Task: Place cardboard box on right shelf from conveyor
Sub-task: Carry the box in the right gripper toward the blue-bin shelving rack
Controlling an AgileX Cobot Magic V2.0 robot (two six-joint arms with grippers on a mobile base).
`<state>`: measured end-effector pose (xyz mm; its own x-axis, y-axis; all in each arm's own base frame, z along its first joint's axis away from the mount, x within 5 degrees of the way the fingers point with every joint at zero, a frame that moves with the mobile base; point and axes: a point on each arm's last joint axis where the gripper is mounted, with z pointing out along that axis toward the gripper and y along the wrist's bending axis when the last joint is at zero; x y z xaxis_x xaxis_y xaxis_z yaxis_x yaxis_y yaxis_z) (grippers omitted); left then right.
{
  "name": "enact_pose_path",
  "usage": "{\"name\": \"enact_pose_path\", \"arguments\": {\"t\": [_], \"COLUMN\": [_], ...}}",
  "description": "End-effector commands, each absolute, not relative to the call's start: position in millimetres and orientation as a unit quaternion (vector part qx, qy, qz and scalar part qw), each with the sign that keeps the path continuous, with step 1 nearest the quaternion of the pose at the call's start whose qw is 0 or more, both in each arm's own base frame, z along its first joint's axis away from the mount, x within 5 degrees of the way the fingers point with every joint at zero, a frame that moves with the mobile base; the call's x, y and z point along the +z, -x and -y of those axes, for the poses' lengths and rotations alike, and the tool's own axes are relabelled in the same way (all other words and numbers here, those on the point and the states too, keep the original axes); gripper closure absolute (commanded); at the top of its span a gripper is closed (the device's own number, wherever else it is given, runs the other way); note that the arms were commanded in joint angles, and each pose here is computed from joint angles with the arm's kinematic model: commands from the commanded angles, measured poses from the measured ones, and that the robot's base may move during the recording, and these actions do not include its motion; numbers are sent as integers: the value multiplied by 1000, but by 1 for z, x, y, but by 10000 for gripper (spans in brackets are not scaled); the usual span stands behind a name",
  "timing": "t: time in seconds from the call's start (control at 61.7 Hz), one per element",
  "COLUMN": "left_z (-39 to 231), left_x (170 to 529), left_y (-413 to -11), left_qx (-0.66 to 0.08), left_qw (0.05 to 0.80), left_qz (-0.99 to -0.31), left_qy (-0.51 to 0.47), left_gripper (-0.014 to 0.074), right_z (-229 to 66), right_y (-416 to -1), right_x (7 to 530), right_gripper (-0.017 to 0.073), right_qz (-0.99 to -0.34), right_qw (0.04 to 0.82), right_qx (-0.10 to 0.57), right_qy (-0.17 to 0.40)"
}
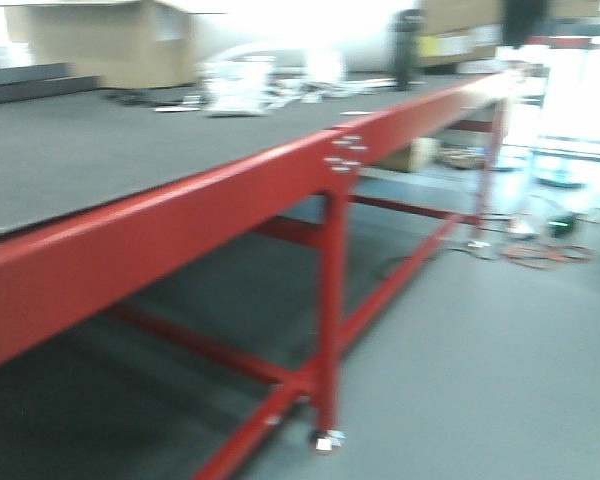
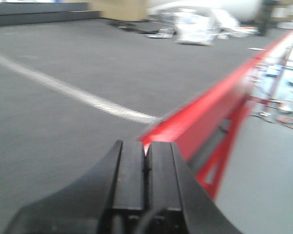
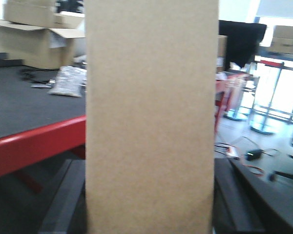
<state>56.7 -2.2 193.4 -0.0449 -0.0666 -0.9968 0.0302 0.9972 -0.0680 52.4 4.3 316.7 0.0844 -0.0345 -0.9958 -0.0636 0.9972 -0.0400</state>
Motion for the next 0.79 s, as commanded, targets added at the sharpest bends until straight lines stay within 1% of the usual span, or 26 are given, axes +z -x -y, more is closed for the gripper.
{"name": "enact_pose_path", "arguments": {"t": [0.0, 0.777], "left_z": [1, 1], "left_x": [202, 202], "left_y": [-56, -56], "left_qx": [-36, -36], "left_qw": [723, 723], "left_qz": [-690, -690], "left_qy": [18, 18], "left_gripper": [713, 713], "right_z": [-3, -3], "right_y": [-50, -50], "right_x": [335, 335], "right_gripper": [531, 531], "right_qz": [-628, -628], "right_qw": [778, 778], "right_qx": [-1, -1], "right_qy": [32, 32]}}
